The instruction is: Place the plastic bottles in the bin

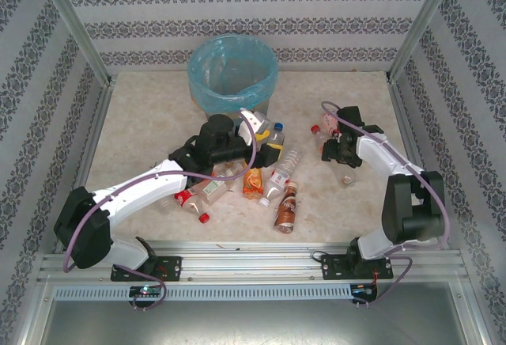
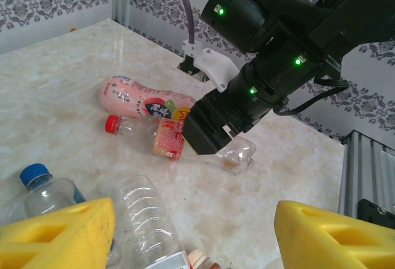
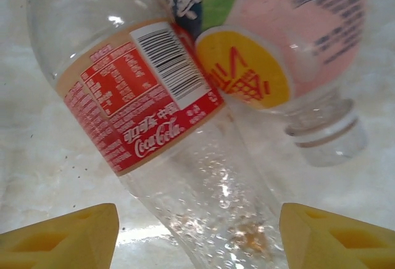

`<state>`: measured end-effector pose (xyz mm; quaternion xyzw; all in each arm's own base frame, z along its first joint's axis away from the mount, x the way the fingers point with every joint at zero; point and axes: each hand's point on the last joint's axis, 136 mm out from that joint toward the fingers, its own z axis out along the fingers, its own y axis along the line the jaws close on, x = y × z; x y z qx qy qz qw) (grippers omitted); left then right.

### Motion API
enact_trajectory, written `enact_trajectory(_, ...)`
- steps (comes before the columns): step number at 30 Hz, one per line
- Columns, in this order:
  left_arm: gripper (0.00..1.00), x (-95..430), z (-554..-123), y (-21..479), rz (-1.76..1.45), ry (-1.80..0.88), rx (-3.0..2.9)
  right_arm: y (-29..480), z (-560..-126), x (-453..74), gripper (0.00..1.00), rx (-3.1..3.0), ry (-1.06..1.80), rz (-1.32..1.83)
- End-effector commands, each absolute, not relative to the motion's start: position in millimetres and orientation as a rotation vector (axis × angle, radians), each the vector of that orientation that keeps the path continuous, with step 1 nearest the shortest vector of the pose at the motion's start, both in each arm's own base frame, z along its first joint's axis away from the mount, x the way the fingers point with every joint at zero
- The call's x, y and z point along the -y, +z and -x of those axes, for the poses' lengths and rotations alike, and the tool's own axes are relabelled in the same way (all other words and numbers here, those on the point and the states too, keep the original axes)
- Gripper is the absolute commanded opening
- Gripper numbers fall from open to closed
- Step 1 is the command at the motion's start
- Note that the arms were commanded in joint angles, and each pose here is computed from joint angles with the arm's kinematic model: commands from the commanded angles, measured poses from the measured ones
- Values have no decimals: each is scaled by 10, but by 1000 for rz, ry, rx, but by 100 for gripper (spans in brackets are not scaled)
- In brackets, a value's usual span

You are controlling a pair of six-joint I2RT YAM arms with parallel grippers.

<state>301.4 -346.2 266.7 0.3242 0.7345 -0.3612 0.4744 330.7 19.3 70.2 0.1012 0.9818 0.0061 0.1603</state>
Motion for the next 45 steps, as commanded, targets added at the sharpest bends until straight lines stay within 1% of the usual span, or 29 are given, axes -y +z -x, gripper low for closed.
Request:
enact_trajectory(1,70,3477,-3085,2823,-767,-852,-1767,576,-3302,-298,69,-2843,92,-251)
enact_trajectory(7,73,3457,-3137,2884,-766,-809,-1755,407,-3229,-293,72,-2900,63,-232)
enact_trajectory(11,73,3458,-3155,2867,-768,-798,-1760,324,-3221,-336,71,-2921,72,-217)
enact_trajectory(19,74,3436,-3192,2881,-752,-773,-1758,230,-3247,-438,71,-2957,101,-165)
enact_trajectory(21,74,3438,-3205,2917,-752,-768,-1749,225,-3254,-513,67,-2954,130,-133)
enact_trajectory(26,75,3438,-3281,3012,-735,-740,-1736,269,-3176,-711,62,-2958,108,56)
enact_trajectory(29,75,3455,-3328,3110,-733,-723,-1712,305,-3121,-708,56,-2958,41,120)
enact_trajectory(31,76,3467,-3373,3205,-720,-719,-1693,322,-3092,-652,50,-2959,12,106)
enact_trajectory(34,76,3481,-3435,3318,-709,-715,-1672,383,-3047,-617,47,-2938,3,66)
enact_trajectory(37,76,3472,-3518,3398,-685,-707,-1664,508,-3029,-697,46,-2892,75,38)
enact_trajectory(45,76,3314,-3762,3488,-584,-685,-1681,1131,-3022,-920,42,-2681,190,65)
